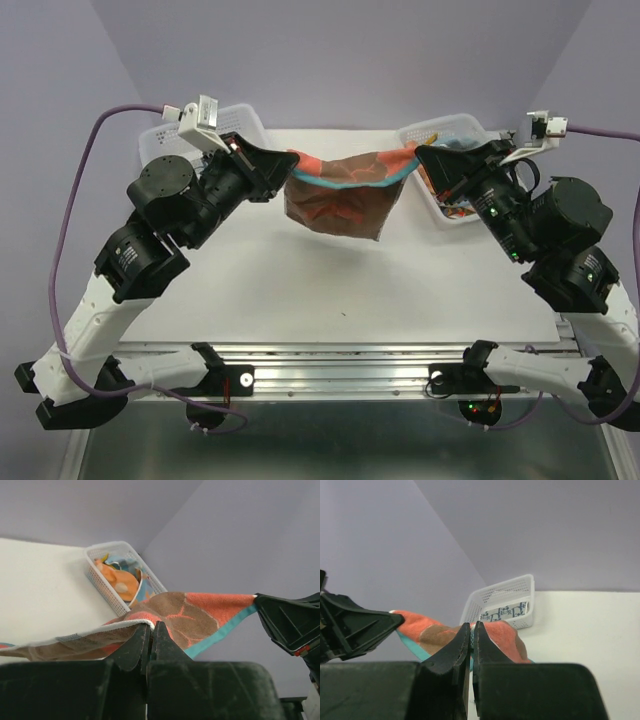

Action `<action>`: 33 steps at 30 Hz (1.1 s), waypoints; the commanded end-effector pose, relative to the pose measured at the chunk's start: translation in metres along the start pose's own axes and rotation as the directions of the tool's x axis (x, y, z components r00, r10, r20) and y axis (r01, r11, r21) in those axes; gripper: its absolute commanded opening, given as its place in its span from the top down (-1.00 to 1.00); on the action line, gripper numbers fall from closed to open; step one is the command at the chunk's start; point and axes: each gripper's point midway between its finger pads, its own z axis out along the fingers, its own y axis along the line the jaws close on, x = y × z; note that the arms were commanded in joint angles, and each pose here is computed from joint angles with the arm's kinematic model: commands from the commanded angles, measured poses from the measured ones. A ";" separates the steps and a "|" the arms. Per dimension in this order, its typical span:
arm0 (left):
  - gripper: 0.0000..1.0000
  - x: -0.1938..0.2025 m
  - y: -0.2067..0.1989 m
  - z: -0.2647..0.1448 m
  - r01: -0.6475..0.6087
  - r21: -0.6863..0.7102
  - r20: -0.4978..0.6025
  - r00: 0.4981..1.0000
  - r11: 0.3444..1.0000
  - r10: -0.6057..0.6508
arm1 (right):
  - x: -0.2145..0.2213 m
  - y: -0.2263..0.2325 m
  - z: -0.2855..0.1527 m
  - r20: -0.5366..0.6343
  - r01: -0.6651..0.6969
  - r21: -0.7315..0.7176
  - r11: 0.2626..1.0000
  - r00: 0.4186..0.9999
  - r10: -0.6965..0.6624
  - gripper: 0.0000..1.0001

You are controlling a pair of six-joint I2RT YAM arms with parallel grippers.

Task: Fold and stack the towels
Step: Flatten out the crumpled towel

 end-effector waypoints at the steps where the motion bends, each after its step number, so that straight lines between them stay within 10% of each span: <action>1: 1.00 -0.007 -0.022 -0.016 0.079 0.120 0.016 0.997 0.990 -0.081 | -0.012 0.026 -0.025 -0.027 -0.083 -0.141 0.986 0.996 0.080 0.99; 16: 1.00 0.003 -0.026 -0.029 0.122 0.174 -0.012 0.993 0.977 -0.121 | -0.025 0.024 -0.042 -0.001 -0.113 -0.152 0.982 0.993 0.114 0.99; 27: 1.00 0.022 0.067 0.021 0.063 -0.212 0.142 0.989 0.975 -0.033 | 0.020 -0.084 -0.001 0.087 0.060 0.381 0.923 0.991 -0.100 0.99; 33: 1.00 0.064 0.138 0.092 0.009 -0.327 0.000 1.000 0.945 -0.010 | 0.061 -0.121 0.027 0.058 0.163 0.536 0.828 0.972 -0.229 0.99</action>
